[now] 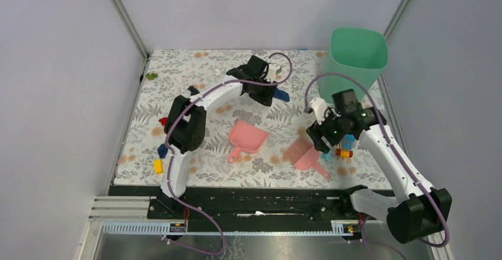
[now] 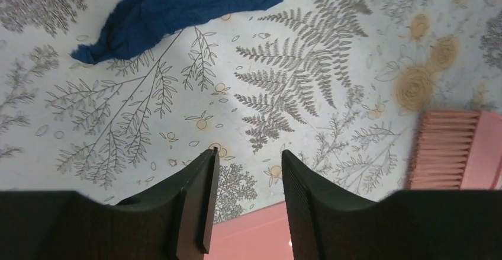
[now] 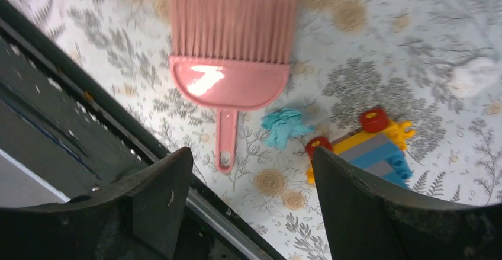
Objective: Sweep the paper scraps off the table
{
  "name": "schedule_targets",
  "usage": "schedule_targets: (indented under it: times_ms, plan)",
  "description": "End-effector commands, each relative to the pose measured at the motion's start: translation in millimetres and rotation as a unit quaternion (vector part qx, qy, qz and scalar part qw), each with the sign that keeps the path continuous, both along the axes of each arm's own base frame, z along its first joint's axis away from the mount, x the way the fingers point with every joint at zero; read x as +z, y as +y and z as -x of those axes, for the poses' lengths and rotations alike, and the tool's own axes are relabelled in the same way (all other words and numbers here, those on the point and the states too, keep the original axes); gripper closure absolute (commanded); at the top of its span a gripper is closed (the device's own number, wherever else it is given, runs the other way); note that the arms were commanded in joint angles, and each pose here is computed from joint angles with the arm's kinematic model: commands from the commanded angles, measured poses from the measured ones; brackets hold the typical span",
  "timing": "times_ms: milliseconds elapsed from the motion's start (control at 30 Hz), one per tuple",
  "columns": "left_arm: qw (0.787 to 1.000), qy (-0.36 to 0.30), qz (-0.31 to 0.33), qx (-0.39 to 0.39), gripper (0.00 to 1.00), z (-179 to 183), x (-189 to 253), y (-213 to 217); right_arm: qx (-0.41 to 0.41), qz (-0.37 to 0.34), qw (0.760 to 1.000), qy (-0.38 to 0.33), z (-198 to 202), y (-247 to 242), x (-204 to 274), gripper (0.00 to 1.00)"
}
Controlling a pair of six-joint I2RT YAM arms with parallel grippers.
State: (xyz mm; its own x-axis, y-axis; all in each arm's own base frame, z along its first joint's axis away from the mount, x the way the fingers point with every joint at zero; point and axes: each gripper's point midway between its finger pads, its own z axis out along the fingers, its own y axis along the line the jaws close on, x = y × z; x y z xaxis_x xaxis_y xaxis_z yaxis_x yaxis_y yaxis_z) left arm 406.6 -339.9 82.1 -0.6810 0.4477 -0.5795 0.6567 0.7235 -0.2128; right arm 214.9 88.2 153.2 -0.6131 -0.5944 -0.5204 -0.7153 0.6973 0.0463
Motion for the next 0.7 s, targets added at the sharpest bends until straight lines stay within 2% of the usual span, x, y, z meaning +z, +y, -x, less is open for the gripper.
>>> schedule_targets:
  times_ms: [0, 100, 167, 233, 400, 500, 567, 667]
  plan:
    - [0.993, -0.081, 0.062, -0.059, 0.44, 6, 92, -20, 0.094, 0.089, 0.991, -0.015, 9, -6, -28, 0.22]
    - [0.986, -0.105, 0.070, -0.109, 0.30, 18, 127, -18, 0.175, 0.088, 0.981, -0.008, 12, 6, -41, 0.23]
    - [0.983, -0.131, 0.062, -0.109, 0.23, 18, 150, -6, 0.234, 0.083, 0.969, -0.004, 13, 16, -50, 0.25]
    - [0.982, -0.148, 0.059, -0.100, 0.18, 18, 166, 10, 0.252, 0.094, 0.963, -0.010, 6, 20, -61, 0.25]
    - [0.978, -0.186, 0.023, -0.092, 0.14, 30, 179, 51, 0.324, 0.150, 0.934, -0.008, -2, 12, -105, 0.24]
    - [0.979, -0.186, 0.008, -0.081, 0.14, 41, 175, 70, 0.351, 0.178, 0.919, -0.015, -10, 6, -124, 0.25]
    - [0.981, -0.181, 0.003, -0.077, 0.14, 48, 170, 81, 0.353, 0.174, 0.919, -0.014, -13, 10, -131, 0.25]
    - [0.982, -0.176, -0.015, -0.070, 0.14, 47, 160, 95, 0.320, 0.177, 0.931, -0.014, -24, 14, -138, 0.32]
